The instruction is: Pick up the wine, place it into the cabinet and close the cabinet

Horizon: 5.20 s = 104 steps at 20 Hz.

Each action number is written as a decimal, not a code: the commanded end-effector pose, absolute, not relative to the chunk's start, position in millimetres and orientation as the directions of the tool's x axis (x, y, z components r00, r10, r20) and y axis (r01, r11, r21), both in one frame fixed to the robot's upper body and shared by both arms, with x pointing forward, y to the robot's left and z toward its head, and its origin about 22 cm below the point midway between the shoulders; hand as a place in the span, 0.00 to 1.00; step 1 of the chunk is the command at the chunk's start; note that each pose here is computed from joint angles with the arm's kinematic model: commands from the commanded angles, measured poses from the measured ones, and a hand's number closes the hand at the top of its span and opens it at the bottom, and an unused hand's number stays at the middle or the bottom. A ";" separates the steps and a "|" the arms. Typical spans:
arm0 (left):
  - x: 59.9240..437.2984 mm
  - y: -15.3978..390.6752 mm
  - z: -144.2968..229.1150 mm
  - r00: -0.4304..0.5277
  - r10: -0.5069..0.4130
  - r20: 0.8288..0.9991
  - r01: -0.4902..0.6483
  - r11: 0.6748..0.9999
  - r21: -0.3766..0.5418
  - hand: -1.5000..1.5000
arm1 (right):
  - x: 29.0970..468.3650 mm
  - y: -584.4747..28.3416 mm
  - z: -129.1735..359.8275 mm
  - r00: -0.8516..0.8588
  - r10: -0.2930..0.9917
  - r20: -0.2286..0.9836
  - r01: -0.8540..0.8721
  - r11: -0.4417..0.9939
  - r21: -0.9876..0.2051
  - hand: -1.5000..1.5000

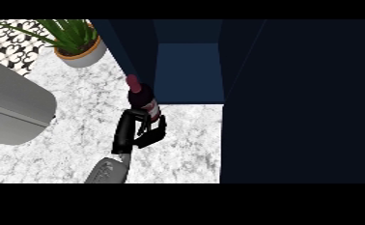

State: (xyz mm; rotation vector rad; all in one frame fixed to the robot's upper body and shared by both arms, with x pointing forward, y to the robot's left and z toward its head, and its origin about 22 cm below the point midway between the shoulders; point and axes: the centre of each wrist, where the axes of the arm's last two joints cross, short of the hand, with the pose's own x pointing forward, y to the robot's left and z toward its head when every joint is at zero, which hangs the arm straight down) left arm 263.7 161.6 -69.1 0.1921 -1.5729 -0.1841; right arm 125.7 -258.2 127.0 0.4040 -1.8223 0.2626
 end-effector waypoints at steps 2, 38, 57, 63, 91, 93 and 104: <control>309.7 130.7 -13.9 -0.120 -0.229 0.966 -0.001 0.973 0.231 1.00 | 103.6 -256.8 152.2 -0.275 -0.153 0.949 -0.412 0.911 0.027 0.00; 374.6 112.6 -33.1 0.106 -0.396 0.912 -0.195 0.891 0.410 1.00 | 106.2 -266.8 142.0 -0.272 -0.189 0.943 -0.463 0.885 0.044 0.00; 397.7 86.0 -8.6 -0.025 -0.617 0.786 -0.240 0.767 0.595 1.00 | 119.8 -266.0 128.4 -0.273 -0.215 0.938 -0.509 0.859 0.049 0.00; 408.3 75.8 12.9 -0.028 -0.614 0.788 -0.269 0.764 0.586 1.00 | 107.5 -267.5 141.2 -0.288 -0.223 0.931 -0.499 0.865 0.052 0.00; 412.1 106.2 -4.2 0.194 -0.757 0.624 -0.336 0.547 0.767 0.00 | 119.2 -266.8 137.3 -0.294 -0.231 0.927 -0.548 0.836 0.034 0.00; 425.7 95.8 23.1 0.199 -0.747 0.634 -0.340 0.555 0.760 0.00 | 120.1 -271.4 131.9 -0.271 -0.221 0.937 -0.550 0.834 0.038 0.00; 404.4 75.3 8.7 0.023 -0.596 0.803 -0.370 0.741 0.561 0.00 | 113.3 -265.1 134.5 -0.257 -0.242 0.936 -0.541 0.838 0.068 0.00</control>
